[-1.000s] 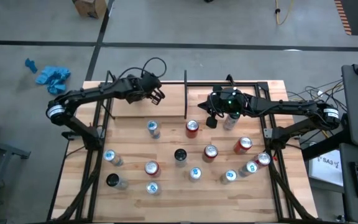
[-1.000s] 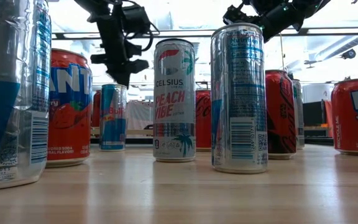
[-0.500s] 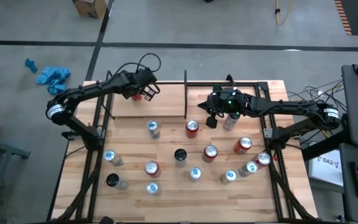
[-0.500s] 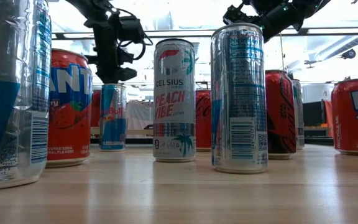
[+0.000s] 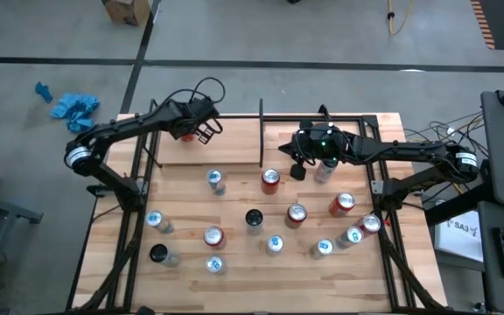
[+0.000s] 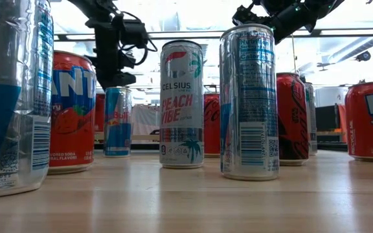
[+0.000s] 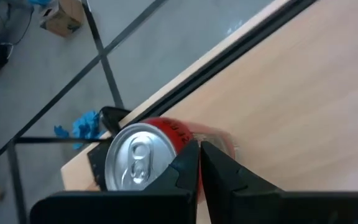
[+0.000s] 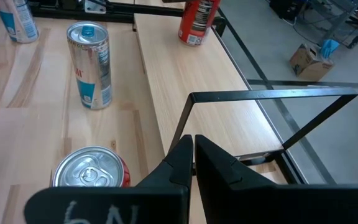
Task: Place canned beverage on shelf
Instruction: Put the red/black soda can on the shelf
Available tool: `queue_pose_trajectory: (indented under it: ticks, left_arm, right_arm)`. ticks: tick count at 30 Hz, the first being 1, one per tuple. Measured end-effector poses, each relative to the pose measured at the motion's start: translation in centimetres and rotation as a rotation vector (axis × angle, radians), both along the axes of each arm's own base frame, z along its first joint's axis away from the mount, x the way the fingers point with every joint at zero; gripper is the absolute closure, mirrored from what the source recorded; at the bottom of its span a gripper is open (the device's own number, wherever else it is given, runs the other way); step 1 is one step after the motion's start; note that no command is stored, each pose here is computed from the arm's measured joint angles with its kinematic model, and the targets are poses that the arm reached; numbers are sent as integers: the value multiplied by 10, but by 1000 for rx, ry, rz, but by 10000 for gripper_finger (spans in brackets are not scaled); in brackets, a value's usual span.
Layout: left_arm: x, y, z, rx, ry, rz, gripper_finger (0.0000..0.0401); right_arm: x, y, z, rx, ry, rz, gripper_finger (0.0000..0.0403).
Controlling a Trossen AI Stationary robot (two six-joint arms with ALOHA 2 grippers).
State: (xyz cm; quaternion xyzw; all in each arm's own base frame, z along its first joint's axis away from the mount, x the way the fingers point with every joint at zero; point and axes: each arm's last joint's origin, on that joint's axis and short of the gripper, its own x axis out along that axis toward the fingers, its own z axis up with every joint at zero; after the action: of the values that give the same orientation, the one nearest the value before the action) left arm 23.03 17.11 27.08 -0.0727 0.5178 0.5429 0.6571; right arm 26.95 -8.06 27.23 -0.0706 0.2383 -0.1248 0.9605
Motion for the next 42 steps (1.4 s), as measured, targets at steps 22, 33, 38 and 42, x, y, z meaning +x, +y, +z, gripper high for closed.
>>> queue_pose_trajectory:
  ticks: [22, 33, 38, 42]
  left_arm:
    - [1, -18, 5, -228, -49, -59, 401]
    - [-5, -12, -6, -113, 36, -6, 401]
    - [-8, -4, -5, -80, 41, 16, 401]
    - [-11, 3, -5, -62, 33, 36, 401]
  right_arm:
    - [0, 0, 0, 0, 0, 0, 394]
    - [0, 0, 0, 0, 0, 0, 394]
    - [0, 0, 0, 0, 0, 0, 394]
    - [0, 0, 0, 0, 0, 0, 394]
